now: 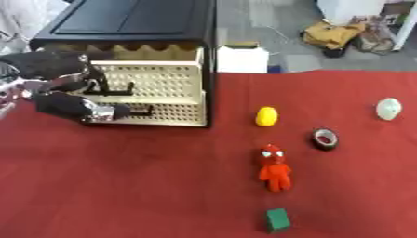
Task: Pick up objects from table and place into drawer.
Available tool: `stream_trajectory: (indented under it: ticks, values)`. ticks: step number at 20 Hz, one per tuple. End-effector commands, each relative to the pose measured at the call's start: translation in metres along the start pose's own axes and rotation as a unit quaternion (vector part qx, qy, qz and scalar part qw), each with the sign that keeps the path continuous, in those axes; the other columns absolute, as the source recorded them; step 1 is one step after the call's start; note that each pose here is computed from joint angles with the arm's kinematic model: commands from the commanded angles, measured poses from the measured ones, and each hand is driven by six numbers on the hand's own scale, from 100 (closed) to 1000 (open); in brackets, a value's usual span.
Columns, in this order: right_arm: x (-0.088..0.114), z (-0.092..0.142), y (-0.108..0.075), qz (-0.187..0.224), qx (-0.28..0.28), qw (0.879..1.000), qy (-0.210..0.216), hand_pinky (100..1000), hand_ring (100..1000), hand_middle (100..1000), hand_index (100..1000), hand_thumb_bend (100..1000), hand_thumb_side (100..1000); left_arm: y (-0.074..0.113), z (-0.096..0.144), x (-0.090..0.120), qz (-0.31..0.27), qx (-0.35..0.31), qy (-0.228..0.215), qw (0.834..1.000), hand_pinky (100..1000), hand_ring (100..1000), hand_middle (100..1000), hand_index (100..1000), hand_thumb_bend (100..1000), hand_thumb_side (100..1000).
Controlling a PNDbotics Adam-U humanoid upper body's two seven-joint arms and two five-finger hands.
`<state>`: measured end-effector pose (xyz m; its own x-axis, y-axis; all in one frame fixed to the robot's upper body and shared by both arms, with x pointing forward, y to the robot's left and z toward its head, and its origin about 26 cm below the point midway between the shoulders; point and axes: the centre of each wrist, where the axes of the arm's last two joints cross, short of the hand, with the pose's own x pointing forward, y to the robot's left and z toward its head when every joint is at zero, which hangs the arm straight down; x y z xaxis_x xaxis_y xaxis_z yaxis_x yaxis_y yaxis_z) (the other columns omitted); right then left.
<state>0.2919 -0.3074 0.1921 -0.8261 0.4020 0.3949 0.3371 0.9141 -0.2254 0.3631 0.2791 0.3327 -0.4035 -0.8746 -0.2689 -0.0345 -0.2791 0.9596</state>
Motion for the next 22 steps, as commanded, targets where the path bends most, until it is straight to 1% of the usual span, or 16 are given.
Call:
stream_trajectory:
  ticks: [1,2,7,8,9,22]
  values:
    - [0.004,-0.006,-0.004,0.004,-0.001,1.000,-0.013,681,709,494,756,345,703,0.011,0.013,-0.004,-0.017,0.011,0.012,1.000,100,100,100,706,494,1000]
    - [0.004,-0.006,-0.004,0.004,-0.001,1.000,-0.013,681,709,494,756,341,700,0.010,0.015,-0.003,-0.017,0.011,0.012,1.000,100,100,100,706,463,1000]
    - [0.004,-0.006,-0.004,0.003,-0.004,1.000,-0.013,681,708,494,755,338,699,0.006,0.024,0.005,-0.021,0.015,0.006,1.000,100,100,100,712,452,1000]
    - [0.004,-0.006,-0.004,0.003,-0.004,1.000,-0.013,680,708,494,755,343,704,0.005,0.026,0.006,-0.021,0.016,0.004,1.000,100,100,100,713,480,1000]
    - [0.004,-0.007,-0.004,0.003,-0.004,1.000,-0.013,680,708,494,755,337,699,0.005,0.027,0.007,-0.022,0.017,0.004,1.000,100,100,100,712,452,1000]
    - [0.004,-0.006,-0.005,0.001,-0.005,1.000,-0.012,682,708,495,755,334,698,0.004,0.044,0.024,-0.041,0.027,-0.007,0.999,100,100,100,707,459,1000]
